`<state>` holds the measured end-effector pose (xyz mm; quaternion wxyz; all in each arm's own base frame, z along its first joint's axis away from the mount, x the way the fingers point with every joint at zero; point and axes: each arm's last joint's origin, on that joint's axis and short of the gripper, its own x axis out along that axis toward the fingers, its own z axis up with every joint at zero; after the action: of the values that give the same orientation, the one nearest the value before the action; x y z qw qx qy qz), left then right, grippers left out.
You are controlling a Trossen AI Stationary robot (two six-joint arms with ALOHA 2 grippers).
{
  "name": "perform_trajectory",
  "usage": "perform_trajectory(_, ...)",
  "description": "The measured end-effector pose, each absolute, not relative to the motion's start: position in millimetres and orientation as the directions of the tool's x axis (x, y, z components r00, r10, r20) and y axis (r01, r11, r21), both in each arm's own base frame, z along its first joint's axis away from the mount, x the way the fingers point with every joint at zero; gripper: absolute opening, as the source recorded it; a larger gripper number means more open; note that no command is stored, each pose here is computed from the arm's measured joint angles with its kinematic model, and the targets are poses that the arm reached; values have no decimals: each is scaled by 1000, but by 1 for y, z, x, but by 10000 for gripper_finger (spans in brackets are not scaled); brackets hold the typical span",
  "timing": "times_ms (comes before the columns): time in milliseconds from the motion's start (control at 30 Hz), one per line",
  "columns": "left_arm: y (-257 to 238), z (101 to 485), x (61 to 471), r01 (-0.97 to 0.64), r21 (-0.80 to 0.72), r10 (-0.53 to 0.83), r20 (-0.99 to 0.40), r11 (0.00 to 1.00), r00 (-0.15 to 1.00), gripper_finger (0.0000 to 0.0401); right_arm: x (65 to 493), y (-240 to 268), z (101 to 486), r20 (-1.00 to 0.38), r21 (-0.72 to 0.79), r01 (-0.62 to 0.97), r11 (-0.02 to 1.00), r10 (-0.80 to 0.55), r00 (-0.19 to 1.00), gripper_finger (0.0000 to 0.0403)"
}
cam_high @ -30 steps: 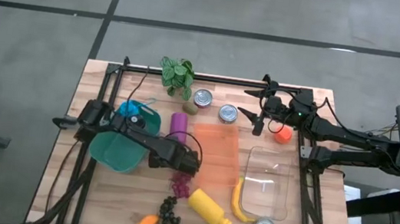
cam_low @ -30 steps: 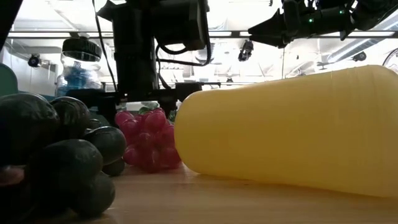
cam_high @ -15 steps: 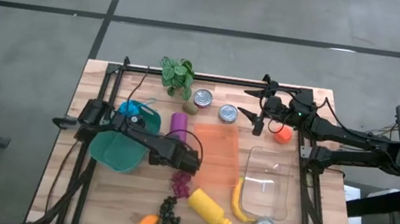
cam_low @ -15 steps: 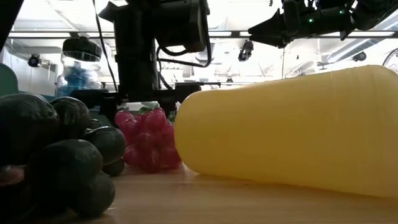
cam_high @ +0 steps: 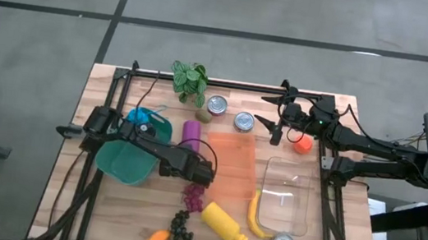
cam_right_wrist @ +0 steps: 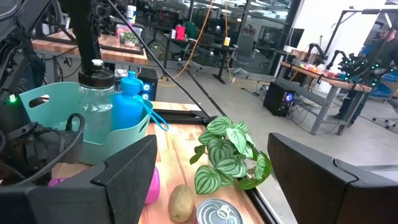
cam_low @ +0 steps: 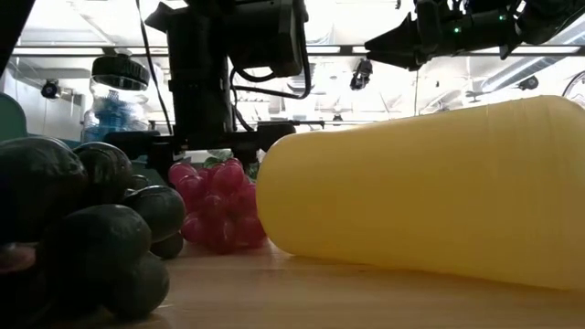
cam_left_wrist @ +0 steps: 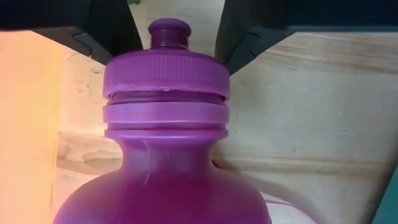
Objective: Pick & Place Food Item
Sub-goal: Put the violet water bottle into the green bin
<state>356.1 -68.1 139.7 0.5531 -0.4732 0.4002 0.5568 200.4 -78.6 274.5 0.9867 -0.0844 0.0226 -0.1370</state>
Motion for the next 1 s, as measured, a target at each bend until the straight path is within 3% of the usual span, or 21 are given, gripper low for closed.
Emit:
perform_trajectory(233,-68,140,356,-994,-78,237,-970,-72,59,154,200,-79,275,-21,-173,267,948,-274,961,305)
perform_trajectory(1000,-68,140,356,-994,-80,237,-970,-71,61,150,200,-79,275,-21,-173,267,948,-274,961,305)
